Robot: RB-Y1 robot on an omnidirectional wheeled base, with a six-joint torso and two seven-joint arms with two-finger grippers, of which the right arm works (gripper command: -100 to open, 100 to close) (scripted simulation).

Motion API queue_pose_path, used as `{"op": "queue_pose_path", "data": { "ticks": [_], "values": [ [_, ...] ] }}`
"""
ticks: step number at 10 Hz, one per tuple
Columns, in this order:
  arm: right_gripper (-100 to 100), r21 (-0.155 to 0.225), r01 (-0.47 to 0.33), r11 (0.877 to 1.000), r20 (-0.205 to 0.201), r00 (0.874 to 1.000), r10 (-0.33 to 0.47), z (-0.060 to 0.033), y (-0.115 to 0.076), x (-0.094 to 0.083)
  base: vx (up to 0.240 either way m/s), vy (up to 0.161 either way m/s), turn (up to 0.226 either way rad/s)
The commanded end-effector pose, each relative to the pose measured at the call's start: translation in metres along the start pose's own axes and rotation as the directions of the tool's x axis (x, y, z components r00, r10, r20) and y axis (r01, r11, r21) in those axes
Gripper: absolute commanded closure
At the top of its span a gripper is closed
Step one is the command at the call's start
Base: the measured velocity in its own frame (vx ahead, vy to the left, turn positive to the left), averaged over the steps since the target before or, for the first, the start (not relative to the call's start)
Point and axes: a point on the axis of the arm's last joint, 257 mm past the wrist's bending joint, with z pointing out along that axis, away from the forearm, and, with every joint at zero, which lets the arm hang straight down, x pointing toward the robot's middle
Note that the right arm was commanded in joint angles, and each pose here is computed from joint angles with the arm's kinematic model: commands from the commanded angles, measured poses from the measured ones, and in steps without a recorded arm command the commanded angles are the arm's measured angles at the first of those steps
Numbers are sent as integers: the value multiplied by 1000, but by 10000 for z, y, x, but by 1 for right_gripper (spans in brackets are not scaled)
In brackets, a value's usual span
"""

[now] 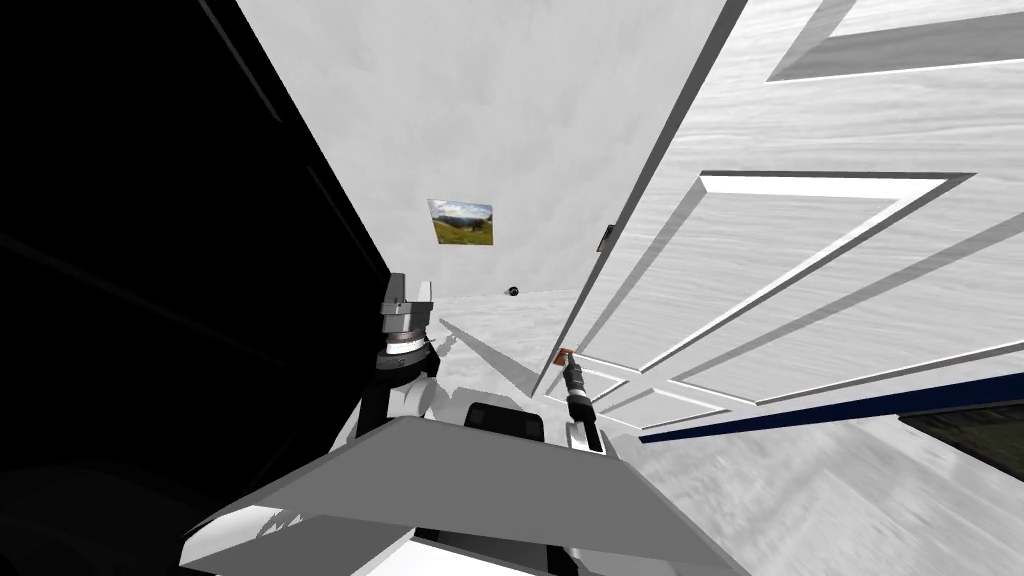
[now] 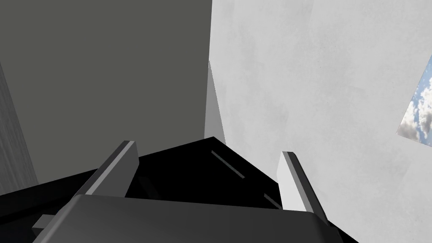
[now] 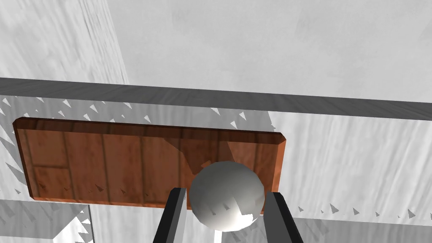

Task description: Push the door open

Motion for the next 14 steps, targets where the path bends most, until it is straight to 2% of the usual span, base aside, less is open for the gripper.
{"op": "queue_pose_path", "data": {
  "ticks": [1,5,8,10,11,14],
  "values": [
    [100,-8,8,1000,36,999,-8,29,31,-187,134,90,-58],
    [100,-4,2,1000,105,994,-2,59,20,-387,165,78,-68],
    [100,-1,-4,1000,142,990,4,69,9,-487,201,88,-66],
    [100,6,-5,1000,146,989,4,55,-8,-497,130,37,-34],
    [100,2,-1,1000,164,986,0,51,11,-589,126,19,-41],
    [100,1,3,1000,194,981,-3,26,17,-726,182,27,-42]
  ]
}}
